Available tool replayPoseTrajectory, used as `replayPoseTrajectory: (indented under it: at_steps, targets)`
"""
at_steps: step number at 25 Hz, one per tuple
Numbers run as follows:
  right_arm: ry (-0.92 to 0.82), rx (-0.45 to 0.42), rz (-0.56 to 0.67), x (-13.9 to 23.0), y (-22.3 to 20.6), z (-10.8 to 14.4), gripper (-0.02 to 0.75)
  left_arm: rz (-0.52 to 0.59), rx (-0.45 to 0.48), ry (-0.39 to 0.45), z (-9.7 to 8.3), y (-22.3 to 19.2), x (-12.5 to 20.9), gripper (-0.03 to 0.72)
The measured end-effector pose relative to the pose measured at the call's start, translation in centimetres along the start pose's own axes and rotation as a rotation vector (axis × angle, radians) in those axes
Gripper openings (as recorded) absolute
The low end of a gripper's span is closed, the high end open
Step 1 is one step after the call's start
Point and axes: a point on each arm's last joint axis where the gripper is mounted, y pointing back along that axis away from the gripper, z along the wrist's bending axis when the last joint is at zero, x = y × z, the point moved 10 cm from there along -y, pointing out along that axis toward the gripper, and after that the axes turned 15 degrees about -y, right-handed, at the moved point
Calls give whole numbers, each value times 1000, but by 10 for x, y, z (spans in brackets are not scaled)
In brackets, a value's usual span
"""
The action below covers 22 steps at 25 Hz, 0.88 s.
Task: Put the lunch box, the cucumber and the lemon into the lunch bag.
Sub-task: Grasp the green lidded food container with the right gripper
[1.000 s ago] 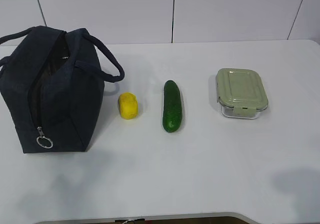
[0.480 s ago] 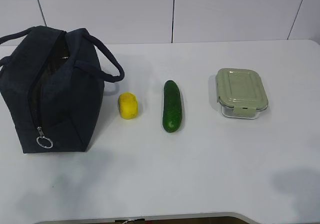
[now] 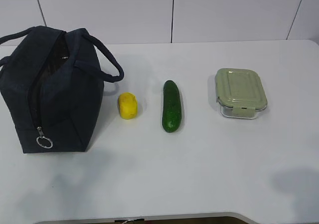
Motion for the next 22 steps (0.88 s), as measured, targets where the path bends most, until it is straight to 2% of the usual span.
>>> replayPoseTrajectory:
  at_steps: [9,15,22]
  targets:
    - [0,0,0,0,0,0,375,0,0,0,0,0,0,440]
    - [-1,1,17,0,-2,0,548,0,0,0,0,0,0,439]
    - [-50,-41,118,-14,-12,10,578,0,0,0,0,0,0,439]
